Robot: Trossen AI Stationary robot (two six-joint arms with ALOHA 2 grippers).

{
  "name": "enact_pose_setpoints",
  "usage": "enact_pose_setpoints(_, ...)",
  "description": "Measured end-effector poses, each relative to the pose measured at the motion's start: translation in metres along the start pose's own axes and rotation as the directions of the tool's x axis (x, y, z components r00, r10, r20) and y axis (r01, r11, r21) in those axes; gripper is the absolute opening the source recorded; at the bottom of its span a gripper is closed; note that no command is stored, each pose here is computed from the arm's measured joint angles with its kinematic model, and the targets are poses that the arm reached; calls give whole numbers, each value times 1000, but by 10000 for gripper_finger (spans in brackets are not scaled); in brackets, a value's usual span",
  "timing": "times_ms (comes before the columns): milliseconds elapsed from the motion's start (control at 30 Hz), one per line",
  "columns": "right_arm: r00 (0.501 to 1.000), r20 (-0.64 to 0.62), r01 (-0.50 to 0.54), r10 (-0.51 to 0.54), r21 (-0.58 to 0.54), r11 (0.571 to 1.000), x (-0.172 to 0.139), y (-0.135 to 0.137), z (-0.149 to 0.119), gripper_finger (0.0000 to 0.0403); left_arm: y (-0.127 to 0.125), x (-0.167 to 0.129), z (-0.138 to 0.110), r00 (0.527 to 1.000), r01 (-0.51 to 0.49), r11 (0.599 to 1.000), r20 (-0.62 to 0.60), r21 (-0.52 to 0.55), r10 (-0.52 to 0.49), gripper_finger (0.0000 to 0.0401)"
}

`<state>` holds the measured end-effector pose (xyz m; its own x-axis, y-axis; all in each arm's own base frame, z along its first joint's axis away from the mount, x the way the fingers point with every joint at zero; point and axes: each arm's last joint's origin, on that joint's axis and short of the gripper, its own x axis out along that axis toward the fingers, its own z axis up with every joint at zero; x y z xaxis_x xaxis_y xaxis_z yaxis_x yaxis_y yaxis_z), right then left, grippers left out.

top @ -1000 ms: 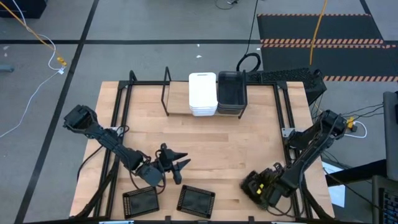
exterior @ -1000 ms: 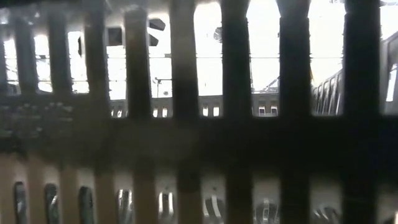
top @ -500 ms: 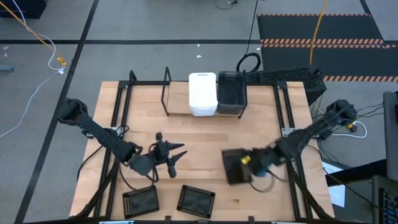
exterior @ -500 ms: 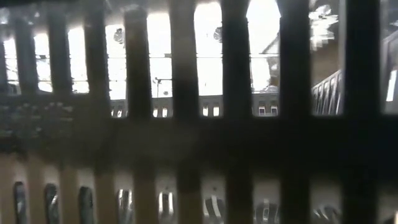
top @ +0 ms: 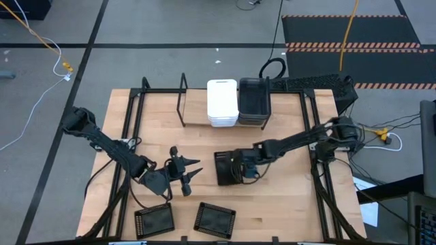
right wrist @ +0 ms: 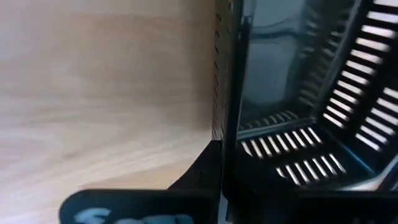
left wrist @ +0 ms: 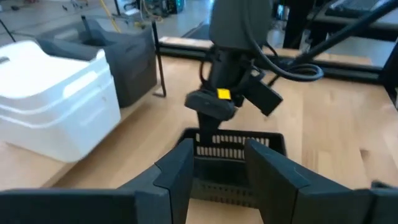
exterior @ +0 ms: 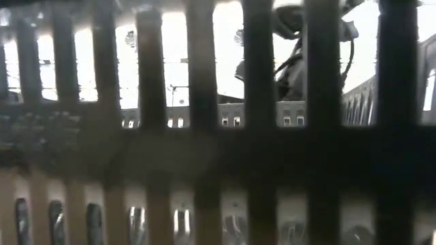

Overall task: Stack baskets on shelf by color
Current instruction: Put the right black bin on the shelf

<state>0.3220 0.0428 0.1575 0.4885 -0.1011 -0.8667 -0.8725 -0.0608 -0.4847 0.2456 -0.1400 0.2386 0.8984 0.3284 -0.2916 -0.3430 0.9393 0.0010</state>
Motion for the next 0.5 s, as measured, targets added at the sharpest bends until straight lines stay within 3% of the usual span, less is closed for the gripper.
enact_pose_setpoints(233,998,-38,40,-40,-2,999,-7,-19,-6,2,1,-2,-5,999,-4,999,-34,44,6,147)
enact_pose_setpoints(367,984,-54,166,-170,-80,983,-18,-32,-8,3,1,-1,-4,1000,-8,998,-30,61,10,147)
enact_pose_setpoints(500,927,-132,321,-351,-204,925,-37,-55,-18,3,4,-5,-1,999,-40,997,-13,64,40,147)
